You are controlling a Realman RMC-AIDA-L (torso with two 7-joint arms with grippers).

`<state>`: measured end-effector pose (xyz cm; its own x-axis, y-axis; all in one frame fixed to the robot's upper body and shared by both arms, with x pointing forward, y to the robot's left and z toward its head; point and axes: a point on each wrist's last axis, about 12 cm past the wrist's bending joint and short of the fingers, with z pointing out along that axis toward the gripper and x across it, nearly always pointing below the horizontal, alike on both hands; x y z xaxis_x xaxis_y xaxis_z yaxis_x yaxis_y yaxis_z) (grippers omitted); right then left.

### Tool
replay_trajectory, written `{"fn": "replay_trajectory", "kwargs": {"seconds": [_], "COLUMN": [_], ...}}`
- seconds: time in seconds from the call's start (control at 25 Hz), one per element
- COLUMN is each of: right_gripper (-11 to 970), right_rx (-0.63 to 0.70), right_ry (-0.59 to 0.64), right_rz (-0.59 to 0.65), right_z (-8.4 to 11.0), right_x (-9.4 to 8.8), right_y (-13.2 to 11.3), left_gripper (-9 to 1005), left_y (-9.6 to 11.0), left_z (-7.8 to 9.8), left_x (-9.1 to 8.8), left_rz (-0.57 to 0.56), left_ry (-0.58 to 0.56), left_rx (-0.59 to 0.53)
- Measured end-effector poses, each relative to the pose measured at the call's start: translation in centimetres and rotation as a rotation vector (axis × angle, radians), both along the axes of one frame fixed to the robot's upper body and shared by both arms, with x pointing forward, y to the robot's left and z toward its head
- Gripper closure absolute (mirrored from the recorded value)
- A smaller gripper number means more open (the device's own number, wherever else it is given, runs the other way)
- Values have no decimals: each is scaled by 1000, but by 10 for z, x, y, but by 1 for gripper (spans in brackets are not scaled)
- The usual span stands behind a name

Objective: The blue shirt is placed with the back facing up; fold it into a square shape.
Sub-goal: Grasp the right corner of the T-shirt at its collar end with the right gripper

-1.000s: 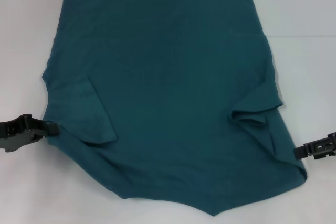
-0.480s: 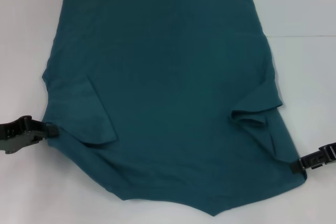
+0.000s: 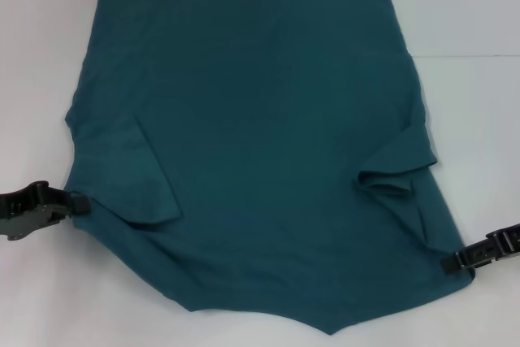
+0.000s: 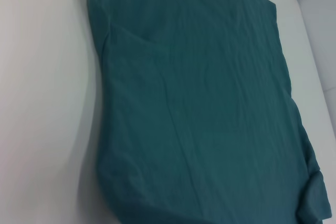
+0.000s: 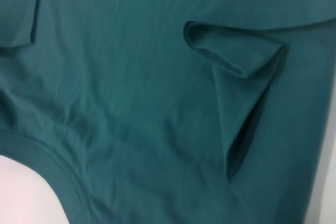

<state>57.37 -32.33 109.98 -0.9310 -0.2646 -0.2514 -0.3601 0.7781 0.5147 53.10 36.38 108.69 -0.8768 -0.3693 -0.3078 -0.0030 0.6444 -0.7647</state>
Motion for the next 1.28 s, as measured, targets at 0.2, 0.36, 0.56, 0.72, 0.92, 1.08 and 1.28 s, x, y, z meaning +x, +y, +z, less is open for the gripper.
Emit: {"fn": "replay_trajectory", "kwargs": {"seconds": [0.2,0.36,0.56,0.72,0.92,1.08,1.28], "right_gripper": [109,109,109,109,109,109,111], "right_rx": [0,-1,10,18,26,30,37], "right_ry": [10,15,9,2,-5,-14,-21], "right_rz": [5,14,23,24,29,37,48], "right_z": [-1,-2,-1,-1,0,1,2], "right_x": [-1,-1,0,1,4,6,10], "right_y": [2,5,10,11,16,22,30], "left_gripper": [980,981,981,981,980,980,980], "left_y": [0,0,0,0,0,-1,-1], "left_z": [0,0,0,0,0,0,0], "left_x": [0,0,0,0,0,0,0], "left_rz": [0,0,0,0,0,-1,1], "left_ry": [0,0,0,0,0,0,1], "left_rx": [0,0,0,0,0,-1,-3]}}
